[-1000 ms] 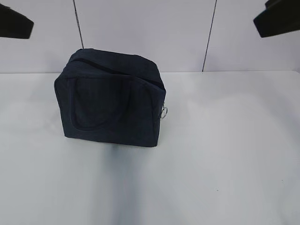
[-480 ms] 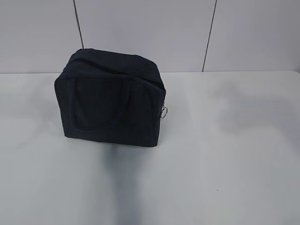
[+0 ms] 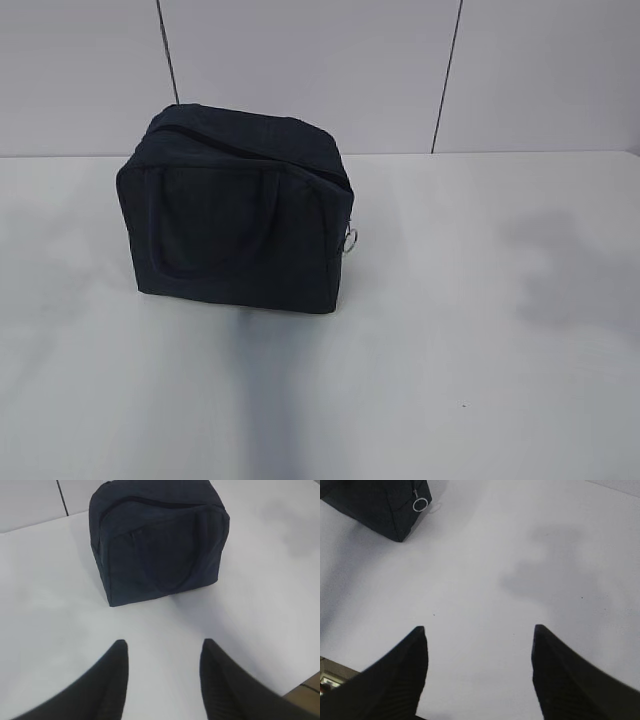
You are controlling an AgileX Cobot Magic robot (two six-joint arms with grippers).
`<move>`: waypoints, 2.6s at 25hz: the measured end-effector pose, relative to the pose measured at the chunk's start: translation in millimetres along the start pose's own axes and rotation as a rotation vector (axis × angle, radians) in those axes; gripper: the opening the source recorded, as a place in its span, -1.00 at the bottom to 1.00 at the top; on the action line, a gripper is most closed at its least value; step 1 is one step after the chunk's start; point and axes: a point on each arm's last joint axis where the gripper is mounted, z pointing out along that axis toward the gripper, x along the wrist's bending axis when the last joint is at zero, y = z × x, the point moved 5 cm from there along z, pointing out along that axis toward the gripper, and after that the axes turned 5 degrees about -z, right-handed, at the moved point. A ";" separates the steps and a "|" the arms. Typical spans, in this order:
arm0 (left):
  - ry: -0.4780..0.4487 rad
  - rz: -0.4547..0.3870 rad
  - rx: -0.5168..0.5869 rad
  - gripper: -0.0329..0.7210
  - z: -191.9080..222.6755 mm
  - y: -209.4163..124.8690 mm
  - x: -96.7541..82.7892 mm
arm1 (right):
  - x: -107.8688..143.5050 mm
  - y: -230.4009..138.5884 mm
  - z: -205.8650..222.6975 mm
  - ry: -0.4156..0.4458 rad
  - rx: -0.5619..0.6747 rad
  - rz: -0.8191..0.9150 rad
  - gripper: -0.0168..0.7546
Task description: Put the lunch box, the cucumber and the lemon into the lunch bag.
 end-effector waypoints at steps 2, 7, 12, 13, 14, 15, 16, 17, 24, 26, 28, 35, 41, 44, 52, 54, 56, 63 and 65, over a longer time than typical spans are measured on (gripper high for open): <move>-0.002 0.004 -0.028 0.00 -8.7 -5.3 -2.7 | 3.4 -7.9 -6.2 -0.011 -0.026 0.007 0.33; 0.008 -0.001 0.005 0.00 -19.9 -26.8 -4.5 | 11.8 -34.4 -8.5 -0.003 0.018 0.016 0.33; 0.087 -0.020 0.069 0.00 -23.2 -54.8 6.1 | 14.6 -60.4 -14.1 -0.030 0.086 0.028 0.33; 0.093 -0.022 0.068 0.00 -24.3 -58.6 6.6 | 14.9 -63.4 -16.2 -0.038 0.085 0.032 0.33; 0.099 -0.021 0.070 0.00 -24.7 -62.8 7.4 | 15.7 -66.3 -18.7 -0.044 0.077 0.035 0.33; 0.101 -0.023 0.065 0.00 -25.7 -66.2 7.4 | 16.5 -68.3 -21.8 -0.052 0.062 0.038 0.33; 0.105 -0.024 0.056 0.00 -27.3 -68.7 7.5 | 17.1 -69.9 -24.5 -0.059 0.047 0.037 0.33; 0.111 -0.026 0.049 0.00 -28.5 -72.0 8.1 | 18.5 -73.0 -26.9 -0.064 0.032 0.037 0.33; 0.148 0.001 -0.061 0.00 -47.5 -84.3 8.2 | 25.9 -97.7 -40.0 -0.128 -0.108 0.069 0.33; 0.149 0.009 -0.098 0.00 -53.3 -86.0 6.8 | 28.1 -106.8 -37.2 -0.140 -0.137 0.076 0.33; 0.151 0.016 -0.129 0.00 -58.8 -88.4 5.5 | 29.5 -115.6 -33.7 -0.151 -0.150 0.086 0.33; 0.169 0.038 -0.186 0.00 -69.9 -95.1 5.0 | 30.4 -130.8 -17.0 -0.156 -0.121 0.100 0.33; 0.175 0.032 -0.144 0.00 -59.1 -105.3 9.0 | 28.9 -130.7 -10.5 -0.162 -0.130 0.101 0.31; 0.185 0.033 -0.117 0.00 -55.8 -109.8 11.4 | 28.9 -130.8 -9.9 -0.162 -0.130 0.102 0.26; 0.197 0.036 -0.093 0.00 -53.7 -113.8 13.7 | 28.9 -130.6 -9.9 -0.162 -0.132 0.104 0.23; 0.198 0.036 -0.092 0.00 -53.8 -113.9 13.9 | 28.6 -130.6 -10.0 -0.163 -0.133 0.111 0.23; 0.198 0.036 -0.092 0.00 -53.8 -113.9 13.9 | 27.7 -130.7 -10.1 -0.170 -0.132 0.111 0.22; 0.198 0.036 -0.092 -0.01 -53.8 -113.9 13.9 | 27.7 -130.7 -10.1 -0.170 -0.133 0.116 0.22; 0.198 0.036 -0.092 -0.01 -53.8 -113.9 13.9 | 27.7 -130.7 -10.1 -0.170 -0.133 0.117 0.22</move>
